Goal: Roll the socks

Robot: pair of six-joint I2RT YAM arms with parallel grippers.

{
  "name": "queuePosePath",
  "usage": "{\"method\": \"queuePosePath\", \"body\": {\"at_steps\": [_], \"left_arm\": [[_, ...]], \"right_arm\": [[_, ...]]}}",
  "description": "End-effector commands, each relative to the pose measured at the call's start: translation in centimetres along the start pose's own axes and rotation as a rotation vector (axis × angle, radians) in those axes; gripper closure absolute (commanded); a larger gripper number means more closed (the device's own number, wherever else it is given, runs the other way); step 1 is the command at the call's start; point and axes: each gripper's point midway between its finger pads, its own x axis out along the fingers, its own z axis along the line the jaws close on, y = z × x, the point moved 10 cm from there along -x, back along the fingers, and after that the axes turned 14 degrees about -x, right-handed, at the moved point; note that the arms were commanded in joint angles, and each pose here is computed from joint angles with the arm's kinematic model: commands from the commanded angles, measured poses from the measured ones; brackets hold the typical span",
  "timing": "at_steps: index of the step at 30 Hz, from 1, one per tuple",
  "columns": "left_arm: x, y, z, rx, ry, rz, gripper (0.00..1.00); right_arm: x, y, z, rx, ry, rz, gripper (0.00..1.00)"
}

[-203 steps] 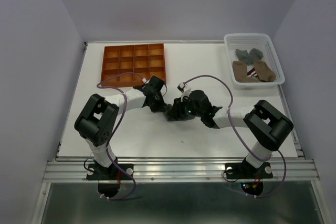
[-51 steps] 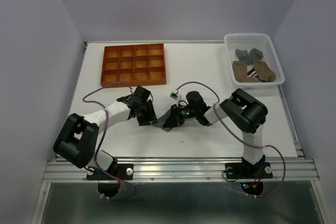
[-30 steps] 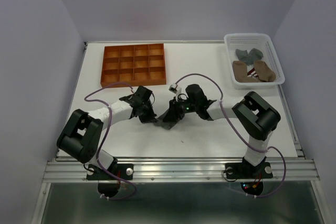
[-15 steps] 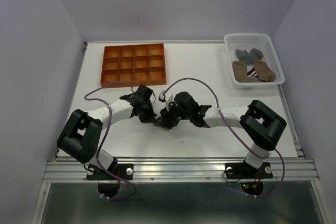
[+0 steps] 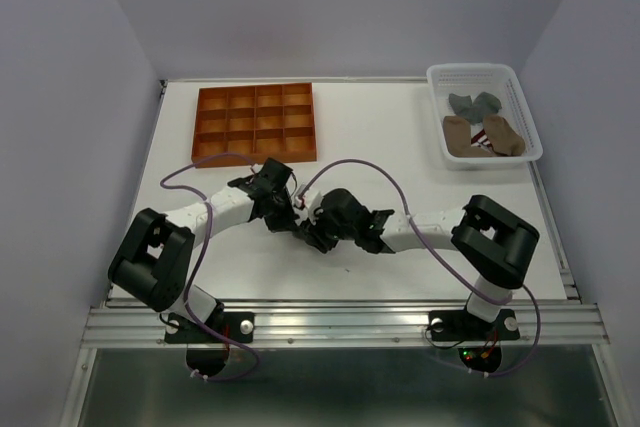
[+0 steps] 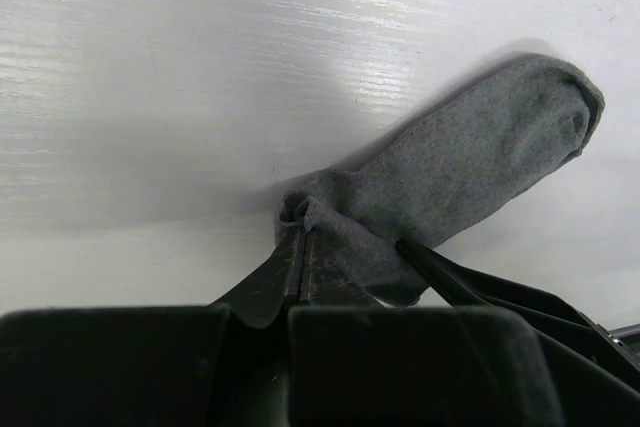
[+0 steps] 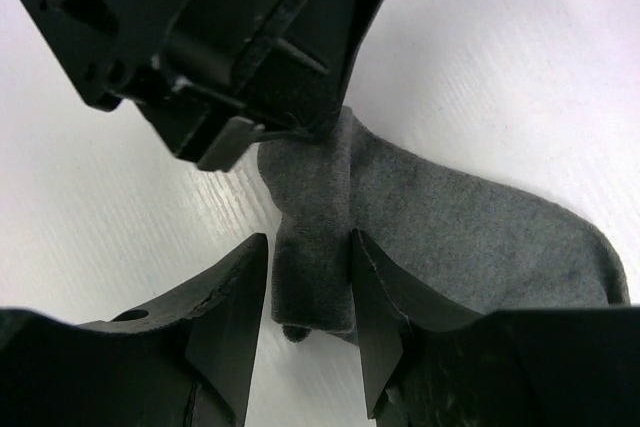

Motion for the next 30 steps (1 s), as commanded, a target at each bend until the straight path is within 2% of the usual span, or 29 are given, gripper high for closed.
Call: {"method": "queuePosePath", "body": {"at_steps": [1, 12, 13, 15, 16, 17, 18, 19, 20, 26, 30], "left_arm": [[-1.0, -0.3, -1.0, 0.024, 0.024, -0.014, 1.00], [-1.7, -0.4, -1.9, 0.034, 0.061, 0.004, 1.00], [-1.8, -0.4, -2.1, 0.037, 0.069, 0.010, 1.00], [-1.9, -0.4, -2.1, 0.037, 0.068, 0.005, 1.00], [-2.0, -0.5, -2.1, 0.036, 0.066, 0.001, 0.91], [-2.0, -0.5, -2.0, 0.035, 0.063, 0.001, 0.84], [-2.0, -0.5, -2.1, 0.034, 0.065, -0.001, 0.79], [-2.0, -0.5, -2.2, 0.034, 0.070, -0.001, 0.68], [-2.1, -0.5, -2.2, 0.033, 0.076, -0.004, 0.63], [-2.3, -0.6, -2.0, 0.026, 0.075, -0.020, 0.52], [-2.2, -0.7, -1.4, 0.013, 0.068, -0.034, 0.45]], "right_arm": [[0.5, -1.0, 0.3, -0.050, 0.044, -0.007, 0.55], [1.7, -0.1, 0.9, -0.064, 0.142, 0.070, 0.56], [1.8, -0.1, 0.7, -0.057, 0.172, 0.080, 0.65], [2.0, 0.1, 0.6, -0.043, 0.195, 0.092, 0.74], [2.0, 0.1, 0.5, -0.028, 0.210, 0.093, 0.85], [2.0, 0.1, 0.5, -0.017, 0.215, 0.093, 0.89], [1.9, -0.1, 0.7, 0.018, 0.219, 0.083, 0.89], [1.9, 0.1, 0.8, 0.038, 0.220, 0.081, 0.91], [1.9, 0.2, 0.9, 0.050, 0.217, 0.081, 0.91], [2.3, 0.4, 1.8, 0.144, 0.102, 0.052, 0.92], [2.4, 0.7, 0.8, 0.251, 0.018, 0.025, 0.92]]}}
